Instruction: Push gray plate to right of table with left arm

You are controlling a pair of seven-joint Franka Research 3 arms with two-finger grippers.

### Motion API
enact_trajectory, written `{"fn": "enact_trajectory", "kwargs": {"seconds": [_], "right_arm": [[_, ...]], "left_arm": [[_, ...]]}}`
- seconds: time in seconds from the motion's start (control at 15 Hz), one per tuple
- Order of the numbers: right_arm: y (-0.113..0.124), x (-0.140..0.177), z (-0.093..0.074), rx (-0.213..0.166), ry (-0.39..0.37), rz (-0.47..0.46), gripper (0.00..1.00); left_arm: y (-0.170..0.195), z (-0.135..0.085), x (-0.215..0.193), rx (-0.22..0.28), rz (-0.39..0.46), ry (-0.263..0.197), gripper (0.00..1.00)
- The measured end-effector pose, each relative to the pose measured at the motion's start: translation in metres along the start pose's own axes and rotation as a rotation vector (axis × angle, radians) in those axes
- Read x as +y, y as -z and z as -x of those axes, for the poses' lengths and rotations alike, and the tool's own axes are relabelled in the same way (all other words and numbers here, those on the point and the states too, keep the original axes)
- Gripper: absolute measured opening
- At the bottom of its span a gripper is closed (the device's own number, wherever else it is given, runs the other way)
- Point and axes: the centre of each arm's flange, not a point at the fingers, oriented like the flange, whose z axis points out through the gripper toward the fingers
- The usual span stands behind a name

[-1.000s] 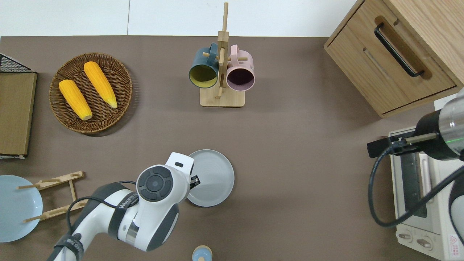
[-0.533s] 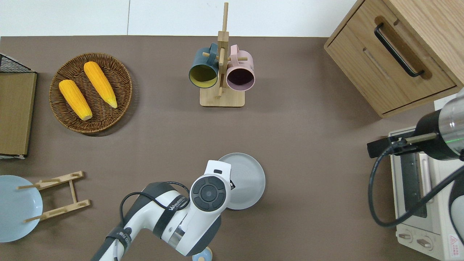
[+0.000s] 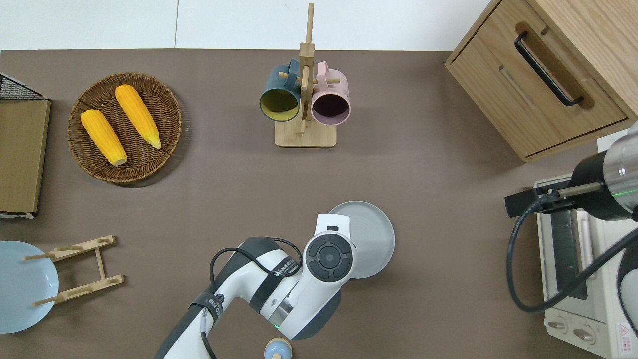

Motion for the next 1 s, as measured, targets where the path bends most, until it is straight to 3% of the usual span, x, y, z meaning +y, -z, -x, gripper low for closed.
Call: {"fn": "enact_trajectory", "kwargs": {"seconds": [0.2, 0.33, 0.87, 0.93, 1.0], "right_arm": [[0.000, 0.000, 0.000, 0.000, 0.000, 0.000, 0.99], [0.000, 0.000, 0.000, 0.000, 0.000, 0.000, 0.99], [0.000, 0.000, 0.000, 0.000, 0.000, 0.000, 0.99], [0.000, 0.000, 0.000, 0.000, 0.000, 0.000, 0.99], [0.000, 0.000, 0.000, 0.000, 0.000, 0.000, 0.99]], "left_arm": [[0.001, 0.007, 0.008, -0.003, 0.008, 0.014, 0.04], [-0.002, 0.011, 0.010, -0.005, 0.006, 0.011, 0.11], [0.007, 0.011, 0.021, 0.003, 0.006, -0.004, 0.92], [0.011, 0.011, 0.023, 0.008, -0.008, -0.010, 1.00], [0.017, 0.009, 0.025, 0.015, -0.020, -0.016, 1.00]]}}
